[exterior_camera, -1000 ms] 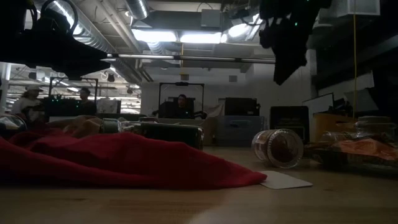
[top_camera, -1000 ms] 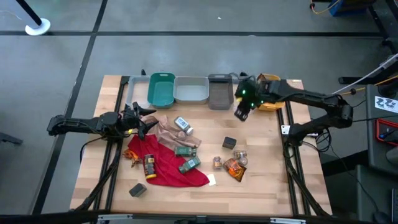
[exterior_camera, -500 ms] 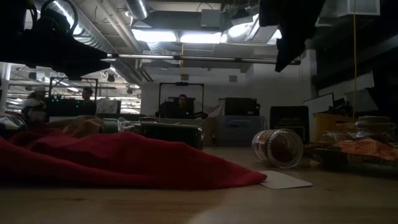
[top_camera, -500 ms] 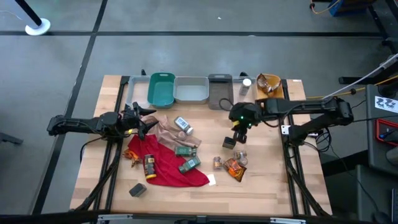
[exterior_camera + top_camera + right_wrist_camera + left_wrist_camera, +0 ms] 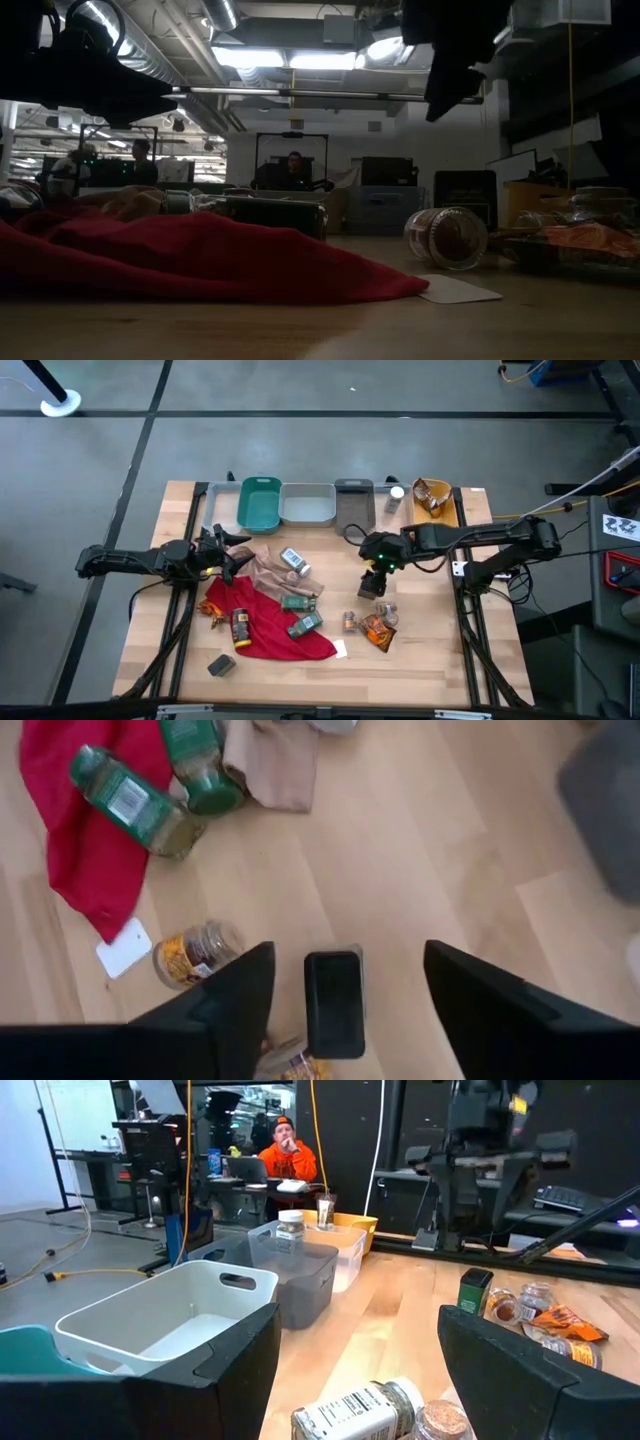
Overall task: Sort spices by type
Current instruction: Put the black seasoning can into the gray bin
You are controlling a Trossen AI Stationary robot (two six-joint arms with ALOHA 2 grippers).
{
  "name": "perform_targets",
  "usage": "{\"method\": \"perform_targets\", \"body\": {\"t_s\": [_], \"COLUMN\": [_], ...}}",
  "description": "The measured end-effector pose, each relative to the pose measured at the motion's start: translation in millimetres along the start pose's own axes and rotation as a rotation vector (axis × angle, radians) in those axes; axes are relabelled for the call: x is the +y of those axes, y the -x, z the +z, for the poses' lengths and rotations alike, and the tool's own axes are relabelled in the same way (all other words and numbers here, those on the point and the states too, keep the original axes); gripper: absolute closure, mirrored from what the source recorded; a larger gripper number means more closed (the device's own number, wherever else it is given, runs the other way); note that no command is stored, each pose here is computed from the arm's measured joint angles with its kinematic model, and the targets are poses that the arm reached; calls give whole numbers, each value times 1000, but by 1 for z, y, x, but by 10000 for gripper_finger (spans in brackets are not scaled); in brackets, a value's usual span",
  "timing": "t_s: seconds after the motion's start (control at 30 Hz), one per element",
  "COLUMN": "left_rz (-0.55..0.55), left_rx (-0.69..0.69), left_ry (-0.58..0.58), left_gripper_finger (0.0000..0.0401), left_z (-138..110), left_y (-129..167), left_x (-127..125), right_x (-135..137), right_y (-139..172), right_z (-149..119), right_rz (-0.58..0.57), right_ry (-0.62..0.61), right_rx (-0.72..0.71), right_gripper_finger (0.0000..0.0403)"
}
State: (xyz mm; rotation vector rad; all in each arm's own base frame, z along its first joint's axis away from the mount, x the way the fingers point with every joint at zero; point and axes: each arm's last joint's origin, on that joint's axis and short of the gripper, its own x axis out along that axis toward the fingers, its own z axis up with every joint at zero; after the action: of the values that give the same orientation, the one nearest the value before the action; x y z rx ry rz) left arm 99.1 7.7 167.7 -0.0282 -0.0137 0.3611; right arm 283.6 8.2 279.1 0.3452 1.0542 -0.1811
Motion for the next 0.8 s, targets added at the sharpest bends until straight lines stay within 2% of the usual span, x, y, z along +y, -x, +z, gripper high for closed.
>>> {"method": "perform_targets", "body": {"t_s": [0.2,0.53,0.8], "left_rz": [0,0,0], "left_rx": [1,0,0], "left_ry": [0,0,0], "left_gripper_finger": [146,146,146], "left_z": [0,0,0], "left_y": [0,0,0], "left_x": [0,0,0], "right_x": [3,0,-2], "right_y": [-24,-58,-63], "right_z": [0,-3,-7], "right_rz": [58,-17,-49], "right_ry": [-3,1,0], "right_rx": [103,215,266], "right_gripper_finger": [121,122,123]}}
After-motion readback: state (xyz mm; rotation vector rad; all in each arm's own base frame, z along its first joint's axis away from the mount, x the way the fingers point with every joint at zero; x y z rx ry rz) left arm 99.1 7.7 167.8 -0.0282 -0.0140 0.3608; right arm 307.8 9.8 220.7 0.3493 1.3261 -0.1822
